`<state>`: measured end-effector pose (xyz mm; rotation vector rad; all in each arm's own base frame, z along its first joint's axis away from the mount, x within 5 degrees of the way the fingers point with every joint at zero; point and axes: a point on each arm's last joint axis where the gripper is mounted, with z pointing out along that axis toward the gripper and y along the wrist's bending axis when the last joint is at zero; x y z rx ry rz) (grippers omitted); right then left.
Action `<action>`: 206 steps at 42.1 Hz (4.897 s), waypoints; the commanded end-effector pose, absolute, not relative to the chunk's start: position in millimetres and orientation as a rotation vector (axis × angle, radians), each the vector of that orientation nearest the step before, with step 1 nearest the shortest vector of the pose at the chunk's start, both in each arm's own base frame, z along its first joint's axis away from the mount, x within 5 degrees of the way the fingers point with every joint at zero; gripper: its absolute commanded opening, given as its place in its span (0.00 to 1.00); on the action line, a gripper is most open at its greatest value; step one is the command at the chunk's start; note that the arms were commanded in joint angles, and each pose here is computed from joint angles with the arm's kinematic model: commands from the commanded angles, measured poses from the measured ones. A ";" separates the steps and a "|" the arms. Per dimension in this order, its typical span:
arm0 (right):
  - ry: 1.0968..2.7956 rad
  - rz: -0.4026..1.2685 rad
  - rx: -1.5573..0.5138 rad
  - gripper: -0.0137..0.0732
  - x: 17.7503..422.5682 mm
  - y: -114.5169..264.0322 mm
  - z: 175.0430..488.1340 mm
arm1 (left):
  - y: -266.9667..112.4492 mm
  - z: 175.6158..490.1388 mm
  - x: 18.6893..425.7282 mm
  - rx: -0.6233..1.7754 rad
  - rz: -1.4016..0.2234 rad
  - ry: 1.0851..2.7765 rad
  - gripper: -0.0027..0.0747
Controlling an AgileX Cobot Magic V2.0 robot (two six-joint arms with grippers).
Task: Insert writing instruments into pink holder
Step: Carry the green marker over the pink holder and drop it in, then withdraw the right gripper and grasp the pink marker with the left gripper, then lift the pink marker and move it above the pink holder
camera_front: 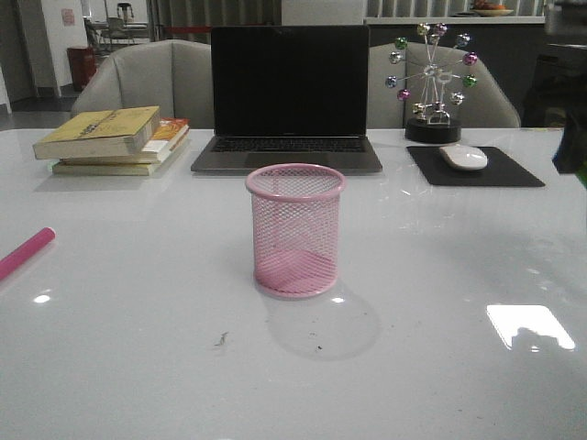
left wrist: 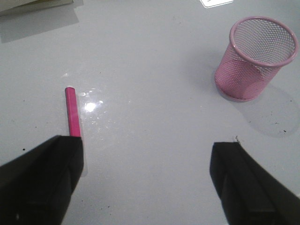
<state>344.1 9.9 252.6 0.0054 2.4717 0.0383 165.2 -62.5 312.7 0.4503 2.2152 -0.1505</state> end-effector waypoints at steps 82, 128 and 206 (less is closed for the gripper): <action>1.908 0.313 -0.588 0.67 167.3 103.2 336.4 | -52.7 318.3 177.0 0.330 -0.106 2.387 0.81; 2.109 0.252 -0.624 0.60 108.2 63.7 339.7 | -51.8 213.5 398.0 0.165 0.027 2.779 0.53; 2.076 0.262 -0.616 0.60 110.8 65.5 342.1 | -234.9 321.1 246.8 0.367 -0.598 1.330 0.15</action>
